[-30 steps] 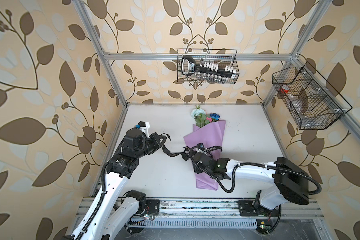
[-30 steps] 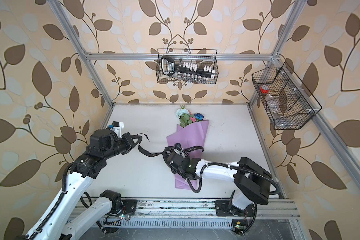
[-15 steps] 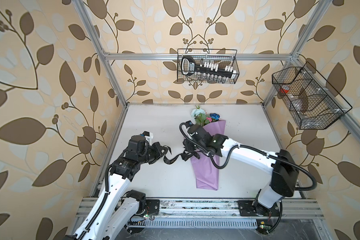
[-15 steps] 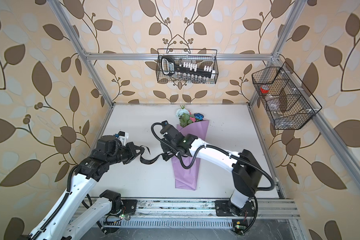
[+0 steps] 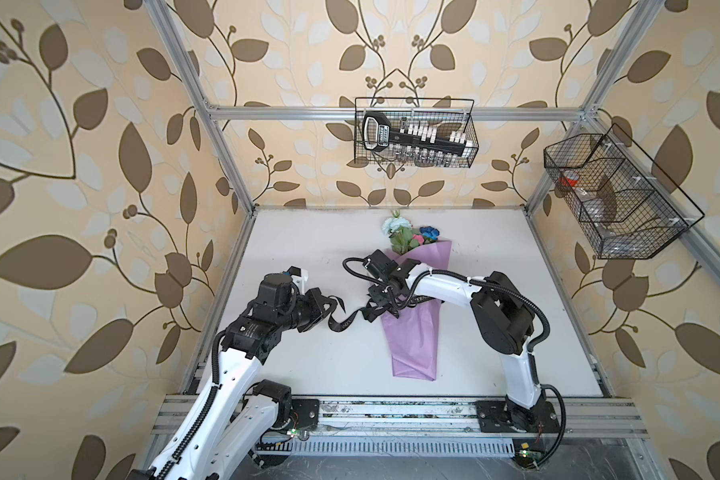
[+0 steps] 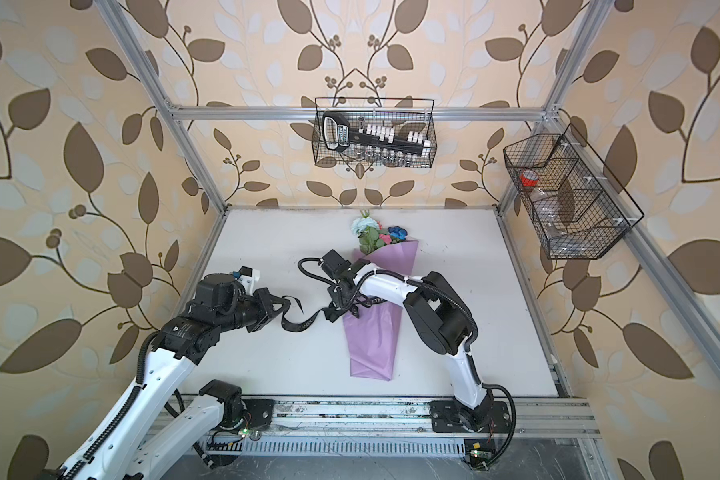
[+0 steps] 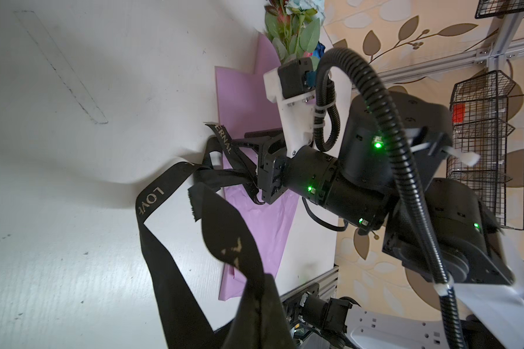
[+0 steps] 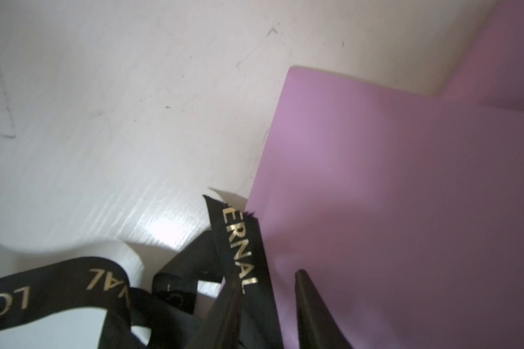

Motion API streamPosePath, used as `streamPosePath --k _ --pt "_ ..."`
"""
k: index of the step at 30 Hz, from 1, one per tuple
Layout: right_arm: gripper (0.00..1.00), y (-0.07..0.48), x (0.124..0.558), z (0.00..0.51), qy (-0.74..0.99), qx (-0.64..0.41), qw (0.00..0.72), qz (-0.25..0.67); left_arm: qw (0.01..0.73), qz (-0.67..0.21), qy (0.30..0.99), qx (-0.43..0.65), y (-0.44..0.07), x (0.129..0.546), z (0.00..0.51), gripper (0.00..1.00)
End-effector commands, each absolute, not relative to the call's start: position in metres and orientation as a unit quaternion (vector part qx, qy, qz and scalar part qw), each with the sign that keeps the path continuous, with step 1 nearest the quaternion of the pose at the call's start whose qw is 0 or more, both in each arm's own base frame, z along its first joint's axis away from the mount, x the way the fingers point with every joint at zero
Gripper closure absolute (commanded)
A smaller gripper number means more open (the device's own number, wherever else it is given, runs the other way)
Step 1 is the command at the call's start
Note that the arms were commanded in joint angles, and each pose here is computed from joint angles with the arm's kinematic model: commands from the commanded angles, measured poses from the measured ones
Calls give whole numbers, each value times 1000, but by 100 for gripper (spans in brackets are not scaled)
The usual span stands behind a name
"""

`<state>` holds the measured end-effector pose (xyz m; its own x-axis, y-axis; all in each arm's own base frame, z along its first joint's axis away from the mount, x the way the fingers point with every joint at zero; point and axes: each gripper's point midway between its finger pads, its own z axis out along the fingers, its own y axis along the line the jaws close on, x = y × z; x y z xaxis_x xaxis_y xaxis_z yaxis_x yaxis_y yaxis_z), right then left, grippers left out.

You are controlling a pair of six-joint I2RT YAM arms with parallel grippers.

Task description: Tie the bouquet of fake flowers

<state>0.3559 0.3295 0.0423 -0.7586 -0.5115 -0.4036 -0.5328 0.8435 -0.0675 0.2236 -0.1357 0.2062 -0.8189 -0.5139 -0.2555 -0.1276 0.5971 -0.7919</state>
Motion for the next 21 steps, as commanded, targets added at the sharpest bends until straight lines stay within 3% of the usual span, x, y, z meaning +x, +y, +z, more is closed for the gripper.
streamPosePath --k 1,21 --pt "68 324 344 27 937 -298 179 22 241 -419 859 -167 -142 225 210 100" --pt "70 330 327 -3 931 -327 160 35 247 -427 854 -165 -143 227 215 100"
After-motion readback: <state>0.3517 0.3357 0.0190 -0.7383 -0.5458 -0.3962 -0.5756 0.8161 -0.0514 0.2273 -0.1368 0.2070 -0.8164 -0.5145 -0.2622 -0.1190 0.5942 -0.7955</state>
